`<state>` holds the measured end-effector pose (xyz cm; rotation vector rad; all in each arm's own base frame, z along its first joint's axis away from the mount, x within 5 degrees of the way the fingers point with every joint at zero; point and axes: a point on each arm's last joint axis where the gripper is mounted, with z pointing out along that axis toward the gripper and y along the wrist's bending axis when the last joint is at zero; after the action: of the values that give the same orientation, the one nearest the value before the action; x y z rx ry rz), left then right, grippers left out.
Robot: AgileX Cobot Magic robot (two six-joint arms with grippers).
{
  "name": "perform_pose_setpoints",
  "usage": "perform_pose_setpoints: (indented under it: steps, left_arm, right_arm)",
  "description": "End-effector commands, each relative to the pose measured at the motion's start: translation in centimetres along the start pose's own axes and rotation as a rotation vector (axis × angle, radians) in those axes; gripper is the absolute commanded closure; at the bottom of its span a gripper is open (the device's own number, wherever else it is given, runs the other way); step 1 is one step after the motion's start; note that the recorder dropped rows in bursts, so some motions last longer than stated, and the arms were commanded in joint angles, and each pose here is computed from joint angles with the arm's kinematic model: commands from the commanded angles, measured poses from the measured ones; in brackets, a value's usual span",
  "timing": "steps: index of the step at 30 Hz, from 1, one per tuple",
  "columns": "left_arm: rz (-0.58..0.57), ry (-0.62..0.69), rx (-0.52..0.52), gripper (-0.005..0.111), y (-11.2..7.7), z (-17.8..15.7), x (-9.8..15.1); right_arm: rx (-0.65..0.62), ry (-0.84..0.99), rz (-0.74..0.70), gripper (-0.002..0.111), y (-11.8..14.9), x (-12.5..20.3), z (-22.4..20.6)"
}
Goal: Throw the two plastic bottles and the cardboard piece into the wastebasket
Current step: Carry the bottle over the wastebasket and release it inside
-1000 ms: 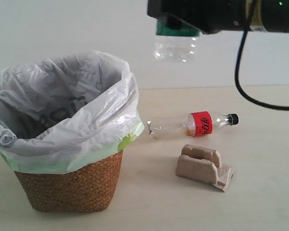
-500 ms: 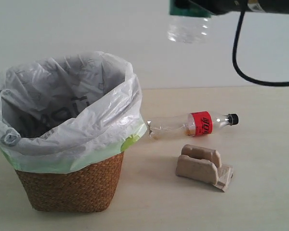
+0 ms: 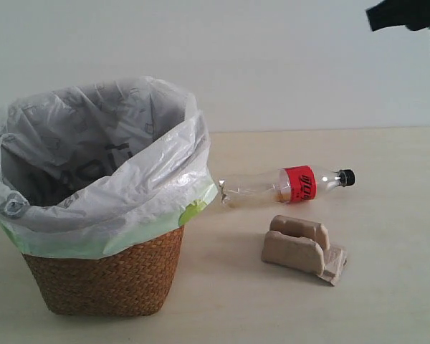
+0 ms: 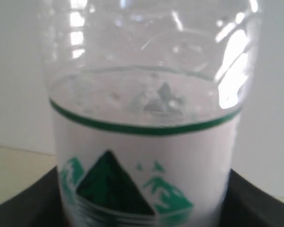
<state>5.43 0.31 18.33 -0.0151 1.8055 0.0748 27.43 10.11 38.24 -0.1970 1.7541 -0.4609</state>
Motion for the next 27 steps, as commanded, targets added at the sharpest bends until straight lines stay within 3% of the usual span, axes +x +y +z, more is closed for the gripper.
perform_pose_setpoints:
  steps: [1,3,5,9,11,16,21,27]
  left_arm:
    - [-0.009,-0.015,0.006,-0.001,0.0,-0.1,-0.2]
    - [-0.009,-0.015,0.006,-0.001,0.0,-0.1,-0.2]
    - [-0.009,-0.015,0.006,-0.001,0.0,-0.1,-0.2]
    - [-0.009,-0.015,0.006,-0.001,0.0,-0.1,-0.2]
    - [-0.009,-0.015,0.006,-0.001,0.0,-0.1,-0.2]
    - [-0.009,-0.015,0.006,-0.001,0.0,-0.1,-0.2]
    - [-0.009,-0.015,0.006,-0.001,0.0,-0.1,-0.2]
    - [-0.009,-0.015,0.006,-0.001,0.0,-0.1,-0.2]
  right_arm:
    - [-0.472,-0.093,0.191,0.108,4.4,-1.0,-0.6]
    - [-0.699,-0.149,0.283,0.108,6.5,-1.7,-1.3]
    - [-0.818,-0.155,0.366,0.108,7.7,-2.3,-1.4]
    - [-0.953,-0.148,0.437,0.108,9.3,-2.6,-1.4]
    - [-0.954,-0.141,0.435,0.108,9.5,-2.5,-1.2]
    - [-0.775,-0.085,0.424,0.108,8.5,-1.8,-0.1]
    - [-0.496,-0.027,0.257,0.108,6.6,-0.6,1.3]
    - [-0.298,0.040,0.088,0.108,5.1,0.5,2.0]
